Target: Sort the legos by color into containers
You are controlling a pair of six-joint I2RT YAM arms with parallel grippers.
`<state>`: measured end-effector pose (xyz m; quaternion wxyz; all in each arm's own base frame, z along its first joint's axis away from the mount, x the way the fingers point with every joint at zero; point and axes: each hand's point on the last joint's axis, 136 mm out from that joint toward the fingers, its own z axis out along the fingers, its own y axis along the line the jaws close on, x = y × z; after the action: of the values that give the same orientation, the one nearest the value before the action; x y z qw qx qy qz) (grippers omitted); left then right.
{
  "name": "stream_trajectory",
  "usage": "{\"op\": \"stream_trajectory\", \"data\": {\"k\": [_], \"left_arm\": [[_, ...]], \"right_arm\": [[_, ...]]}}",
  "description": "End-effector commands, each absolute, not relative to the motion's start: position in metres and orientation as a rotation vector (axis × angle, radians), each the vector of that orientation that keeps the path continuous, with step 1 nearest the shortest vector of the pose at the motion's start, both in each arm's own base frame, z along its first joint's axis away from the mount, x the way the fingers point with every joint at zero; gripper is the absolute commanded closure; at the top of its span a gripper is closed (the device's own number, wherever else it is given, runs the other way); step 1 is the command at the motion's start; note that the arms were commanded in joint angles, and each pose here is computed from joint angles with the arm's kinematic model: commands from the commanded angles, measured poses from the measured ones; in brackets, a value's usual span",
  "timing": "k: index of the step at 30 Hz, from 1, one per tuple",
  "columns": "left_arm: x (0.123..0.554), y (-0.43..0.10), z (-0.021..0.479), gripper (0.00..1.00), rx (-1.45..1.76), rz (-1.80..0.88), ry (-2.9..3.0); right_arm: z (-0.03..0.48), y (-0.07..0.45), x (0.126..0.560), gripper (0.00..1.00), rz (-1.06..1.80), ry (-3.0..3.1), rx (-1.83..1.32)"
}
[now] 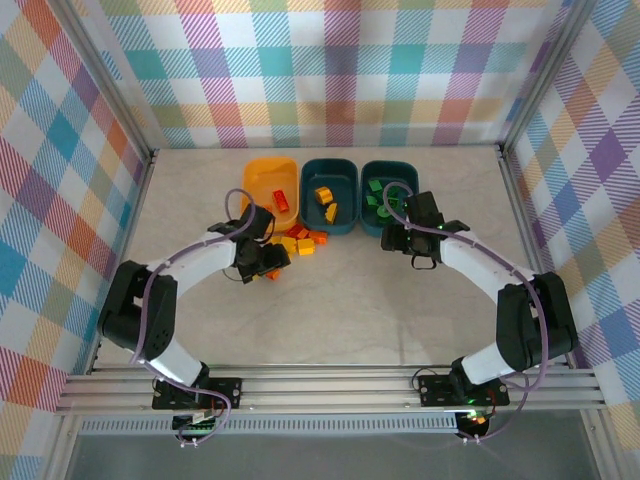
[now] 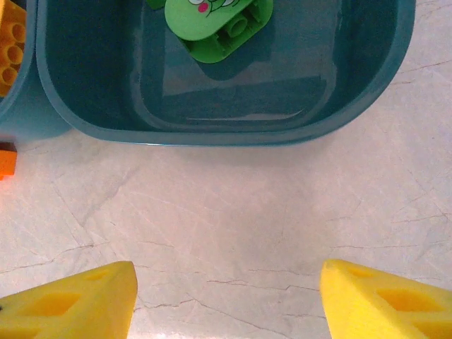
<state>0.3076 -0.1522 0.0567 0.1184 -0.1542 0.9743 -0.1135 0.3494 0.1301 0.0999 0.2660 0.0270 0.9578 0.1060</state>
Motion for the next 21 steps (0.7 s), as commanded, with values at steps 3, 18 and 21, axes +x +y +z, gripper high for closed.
{"op": "stream_trajectory", "data": {"k": [3,18,21], "left_arm": [[0.328,-0.134,0.065,0.24,-0.277,-0.07,2.782],[0.331,-0.178,0.047,0.27,-0.063,-0.254,2.784],[0.323,-0.189,0.042,0.28,-0.036,-0.28,2.805]], "right_arm": [[0.123,0.134,0.36,0.3,0.343,2.489,0.102],[0.119,0.131,0.356,0.29,0.326,2.5,0.094],[0.118,0.132,0.357,0.29,0.328,2.503,0.094]]}}
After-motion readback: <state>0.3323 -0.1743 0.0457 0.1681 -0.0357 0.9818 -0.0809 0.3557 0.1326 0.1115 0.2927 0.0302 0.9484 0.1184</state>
